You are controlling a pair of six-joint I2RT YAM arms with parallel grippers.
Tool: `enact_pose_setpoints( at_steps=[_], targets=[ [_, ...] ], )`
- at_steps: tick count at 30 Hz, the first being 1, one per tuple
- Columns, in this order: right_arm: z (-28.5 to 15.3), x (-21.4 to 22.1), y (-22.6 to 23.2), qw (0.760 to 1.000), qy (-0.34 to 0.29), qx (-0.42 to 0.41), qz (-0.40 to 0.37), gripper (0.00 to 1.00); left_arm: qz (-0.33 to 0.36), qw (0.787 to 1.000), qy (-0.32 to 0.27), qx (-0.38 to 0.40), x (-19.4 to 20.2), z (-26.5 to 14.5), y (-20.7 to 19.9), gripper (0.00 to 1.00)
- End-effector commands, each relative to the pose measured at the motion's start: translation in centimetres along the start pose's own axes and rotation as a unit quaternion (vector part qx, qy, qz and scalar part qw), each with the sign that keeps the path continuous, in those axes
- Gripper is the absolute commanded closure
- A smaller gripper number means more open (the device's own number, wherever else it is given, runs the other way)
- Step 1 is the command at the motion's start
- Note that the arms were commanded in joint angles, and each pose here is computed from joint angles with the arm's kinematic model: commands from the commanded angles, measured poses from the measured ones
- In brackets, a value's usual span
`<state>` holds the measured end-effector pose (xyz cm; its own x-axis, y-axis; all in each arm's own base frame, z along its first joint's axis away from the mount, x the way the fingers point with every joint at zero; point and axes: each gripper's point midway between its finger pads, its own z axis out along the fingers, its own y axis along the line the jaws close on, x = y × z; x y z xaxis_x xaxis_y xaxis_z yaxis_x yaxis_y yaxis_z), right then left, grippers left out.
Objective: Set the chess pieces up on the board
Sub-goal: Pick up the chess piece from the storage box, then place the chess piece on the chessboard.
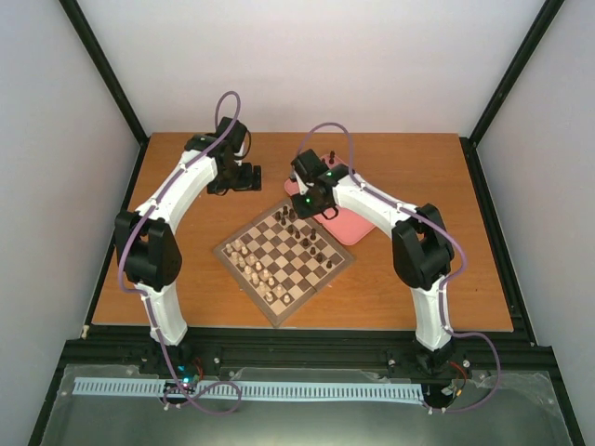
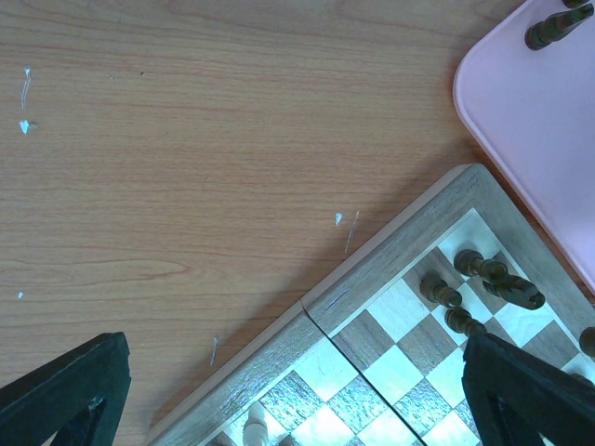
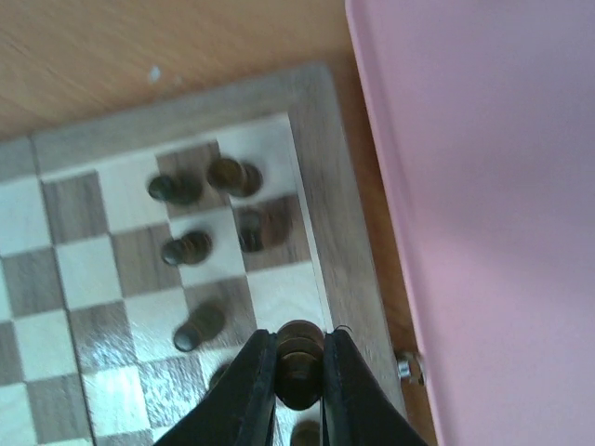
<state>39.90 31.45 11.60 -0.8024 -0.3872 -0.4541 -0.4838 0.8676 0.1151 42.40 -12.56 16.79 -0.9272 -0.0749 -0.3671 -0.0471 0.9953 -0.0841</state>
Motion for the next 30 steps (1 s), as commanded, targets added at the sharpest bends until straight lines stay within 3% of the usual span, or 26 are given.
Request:
enact_pose_setpoints(
  at_steps=[1,30],
  targets=[
    [-1.3,0.0,0.0,1.000,-0.020,0.008,0.011,0.97,-0.004,1.000,-0.019,0.012,-1.1,-1.2,-0.4,0.00],
    [2.9,1.2,1.8,0.999,0.015,-0.028,-0.010,0.97,-0.002,1.000,-0.024,0.006,-1.2,-1.3,-0.2,0.00]
  ],
)
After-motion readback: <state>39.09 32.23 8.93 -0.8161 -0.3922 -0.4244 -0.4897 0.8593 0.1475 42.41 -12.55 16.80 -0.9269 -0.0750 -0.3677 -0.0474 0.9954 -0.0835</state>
